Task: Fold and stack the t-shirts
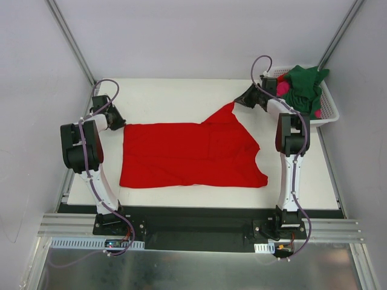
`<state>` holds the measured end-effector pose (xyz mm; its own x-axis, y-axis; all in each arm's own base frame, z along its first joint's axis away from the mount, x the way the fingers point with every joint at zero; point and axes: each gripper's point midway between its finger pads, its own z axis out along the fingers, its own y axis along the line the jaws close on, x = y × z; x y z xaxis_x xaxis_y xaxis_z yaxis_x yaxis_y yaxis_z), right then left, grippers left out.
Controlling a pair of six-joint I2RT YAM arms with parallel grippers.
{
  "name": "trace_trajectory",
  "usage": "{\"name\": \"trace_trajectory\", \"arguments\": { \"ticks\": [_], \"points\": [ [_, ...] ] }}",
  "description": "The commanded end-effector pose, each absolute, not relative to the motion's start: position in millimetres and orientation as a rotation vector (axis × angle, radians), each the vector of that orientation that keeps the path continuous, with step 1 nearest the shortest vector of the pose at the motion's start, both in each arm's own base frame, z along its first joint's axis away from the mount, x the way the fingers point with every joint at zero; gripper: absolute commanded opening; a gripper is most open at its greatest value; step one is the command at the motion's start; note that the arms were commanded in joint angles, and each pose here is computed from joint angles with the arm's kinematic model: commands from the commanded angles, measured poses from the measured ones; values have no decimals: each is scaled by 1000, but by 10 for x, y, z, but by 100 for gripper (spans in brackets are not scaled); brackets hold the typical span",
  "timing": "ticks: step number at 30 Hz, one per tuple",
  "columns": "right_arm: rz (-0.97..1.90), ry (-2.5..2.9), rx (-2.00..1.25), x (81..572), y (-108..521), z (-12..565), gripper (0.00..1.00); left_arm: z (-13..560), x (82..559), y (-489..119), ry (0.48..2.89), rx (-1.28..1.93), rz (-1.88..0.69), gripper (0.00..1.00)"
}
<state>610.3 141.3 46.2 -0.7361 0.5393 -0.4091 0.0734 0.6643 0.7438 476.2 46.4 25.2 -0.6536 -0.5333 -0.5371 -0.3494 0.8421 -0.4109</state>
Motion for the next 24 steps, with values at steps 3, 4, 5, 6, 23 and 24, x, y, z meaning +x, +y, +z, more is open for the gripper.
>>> {"name": "trace_trajectory", "arguments": {
  "ticks": [3, 4, 5, 6, 23, 24],
  "points": [
    [1018, 2057, 283, 6078, 1444, 1709, 1, 614, 4734, 404, 2288, -607, -413, 0],
    [1023, 2053, 278, 6061, 1450, 1746, 1, 663, 4730, 404, 2277, -606, -417, 0],
    [1029, 2040, 265, 6031, 1456, 1853, 1, 678, 4712, 394, 2275, -606, -421, 0],
    [1032, 2042, 264, 5997, 1459, 1870, 1, 702, 4703, 383, 2271, -605, -433, 0],
    [981, 2082, 149, 5034, 1601, 2304, 1, 1250, 4277, 182, 2175, -542, -495, 0],
    [976, 2084, 134, 4966, 1644, 2336, 1, 1268, 4246, 186, 2169, -544, -492, 0]
  ]
}}
